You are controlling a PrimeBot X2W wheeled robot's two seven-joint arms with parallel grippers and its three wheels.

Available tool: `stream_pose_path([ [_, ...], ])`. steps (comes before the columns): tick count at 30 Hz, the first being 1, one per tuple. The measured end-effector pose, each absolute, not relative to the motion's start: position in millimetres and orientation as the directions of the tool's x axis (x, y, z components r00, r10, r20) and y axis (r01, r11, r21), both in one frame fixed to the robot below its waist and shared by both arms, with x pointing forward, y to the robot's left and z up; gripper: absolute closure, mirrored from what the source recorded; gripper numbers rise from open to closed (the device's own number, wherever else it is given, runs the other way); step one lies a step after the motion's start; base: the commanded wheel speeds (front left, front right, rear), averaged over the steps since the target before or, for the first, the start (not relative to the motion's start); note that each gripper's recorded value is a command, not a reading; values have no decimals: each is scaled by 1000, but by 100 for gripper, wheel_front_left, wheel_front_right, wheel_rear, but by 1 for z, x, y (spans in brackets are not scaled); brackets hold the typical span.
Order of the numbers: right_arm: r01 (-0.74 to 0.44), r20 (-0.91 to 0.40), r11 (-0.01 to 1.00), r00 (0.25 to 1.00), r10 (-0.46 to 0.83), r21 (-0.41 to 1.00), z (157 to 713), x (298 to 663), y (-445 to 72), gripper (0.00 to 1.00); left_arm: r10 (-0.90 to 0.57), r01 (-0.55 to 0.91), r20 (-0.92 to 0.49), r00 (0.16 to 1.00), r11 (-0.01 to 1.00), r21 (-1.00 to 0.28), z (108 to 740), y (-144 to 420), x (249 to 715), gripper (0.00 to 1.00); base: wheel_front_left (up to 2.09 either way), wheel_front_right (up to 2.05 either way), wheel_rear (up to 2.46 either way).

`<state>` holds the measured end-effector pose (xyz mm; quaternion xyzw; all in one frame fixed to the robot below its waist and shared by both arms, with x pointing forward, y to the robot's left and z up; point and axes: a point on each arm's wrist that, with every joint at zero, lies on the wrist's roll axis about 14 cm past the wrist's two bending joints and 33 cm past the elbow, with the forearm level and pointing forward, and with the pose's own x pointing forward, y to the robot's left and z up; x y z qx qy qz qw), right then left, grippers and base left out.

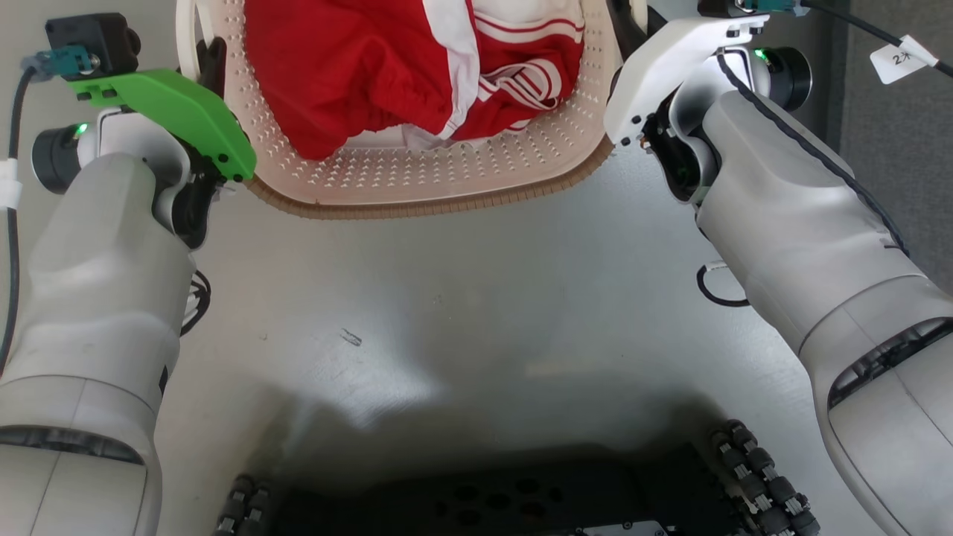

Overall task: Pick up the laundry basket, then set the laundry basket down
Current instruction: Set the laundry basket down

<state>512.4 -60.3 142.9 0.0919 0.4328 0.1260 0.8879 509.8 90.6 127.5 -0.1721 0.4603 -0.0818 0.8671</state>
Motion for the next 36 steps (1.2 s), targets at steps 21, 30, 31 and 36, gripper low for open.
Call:
stream_pose_path([
  [21,-120,-741,958,611,278,260,127,518,-66,100,-300,-11,-749,591,926,-379,116,88,520,100,0,0,0],
  [30,-124,-736,949,605,304,291,129,518,-64,55,-297,-8,-753,588,928,-372,118,89,519,0,0,0,0],
  [31,-128,-738,947,599,310,294,128,517,-64,19,-292,-10,-756,586,930,-367,118,91,518,0,0,0,0],
  [36,-153,-761,947,566,318,282,125,511,-77,0,-281,-9,-754,593,934,-356,122,96,518,0,0,0,0],
])
